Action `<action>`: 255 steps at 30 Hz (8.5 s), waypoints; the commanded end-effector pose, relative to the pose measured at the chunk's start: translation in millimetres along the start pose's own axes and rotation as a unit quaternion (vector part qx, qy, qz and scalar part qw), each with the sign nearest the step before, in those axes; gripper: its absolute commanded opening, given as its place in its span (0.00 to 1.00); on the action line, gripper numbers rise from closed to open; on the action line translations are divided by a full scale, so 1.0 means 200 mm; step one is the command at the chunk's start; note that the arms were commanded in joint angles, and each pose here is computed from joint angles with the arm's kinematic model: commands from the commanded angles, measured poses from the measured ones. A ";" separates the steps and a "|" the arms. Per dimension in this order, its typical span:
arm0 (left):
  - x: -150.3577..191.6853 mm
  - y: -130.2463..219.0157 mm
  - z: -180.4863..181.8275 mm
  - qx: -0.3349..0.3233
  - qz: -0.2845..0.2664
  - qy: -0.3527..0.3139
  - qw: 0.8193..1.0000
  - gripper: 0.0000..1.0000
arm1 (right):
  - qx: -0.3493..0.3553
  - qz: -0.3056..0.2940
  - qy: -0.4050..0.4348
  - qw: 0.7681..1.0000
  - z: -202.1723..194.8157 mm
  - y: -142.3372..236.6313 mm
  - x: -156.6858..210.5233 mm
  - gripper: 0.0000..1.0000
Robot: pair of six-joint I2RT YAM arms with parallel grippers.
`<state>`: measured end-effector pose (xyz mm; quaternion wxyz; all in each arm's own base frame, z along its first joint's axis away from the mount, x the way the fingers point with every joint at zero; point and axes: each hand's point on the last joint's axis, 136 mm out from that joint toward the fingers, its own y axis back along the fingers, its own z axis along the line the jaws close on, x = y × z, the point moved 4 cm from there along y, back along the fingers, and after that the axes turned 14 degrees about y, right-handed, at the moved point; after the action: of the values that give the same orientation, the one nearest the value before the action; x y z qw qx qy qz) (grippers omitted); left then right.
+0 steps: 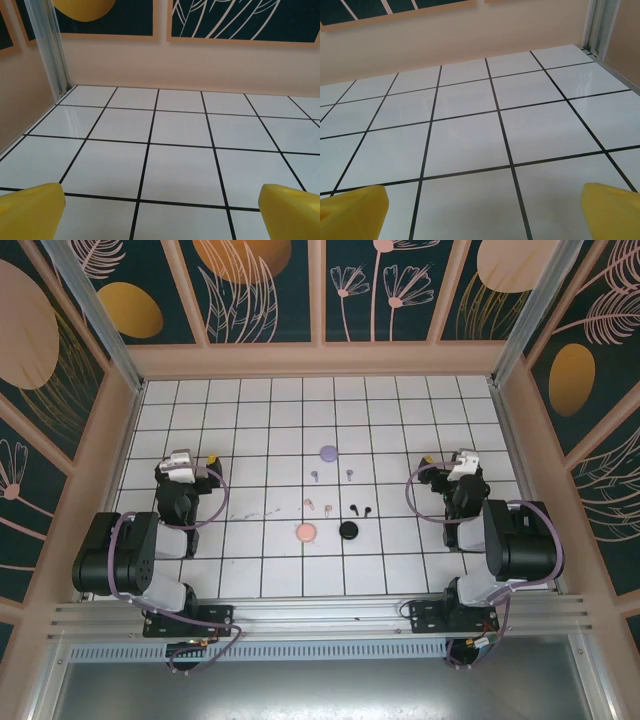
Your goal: Insert wireless bluetooth earbuds into charging case
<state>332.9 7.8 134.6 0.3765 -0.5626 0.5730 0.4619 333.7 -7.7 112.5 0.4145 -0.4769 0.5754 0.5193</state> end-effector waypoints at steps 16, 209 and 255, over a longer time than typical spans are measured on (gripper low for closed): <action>-0.03 -0.02 0.01 -0.007 -0.008 0.008 1.000 0.99 | -0.001 -0.027 0.006 1.000 -0.01 -0.01 -0.07 0.99; -0.07 -0.08 -0.76 0.104 0.319 0.287 0.897 0.99 | -0.154 0.543 0.147 0.812 1.37 0.61 0.34 0.51; 0.01 0.11 -1.38 0.429 0.240 0.278 0.825 0.74 | -0.225 0.317 -0.463 0.796 1.28 -0.04 -0.89 0.33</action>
<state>331.6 -245.9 190.0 0.2311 -0.2967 0.9197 0.1128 367.3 257.9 241.4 0.3078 -0.0667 0.3361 0.8876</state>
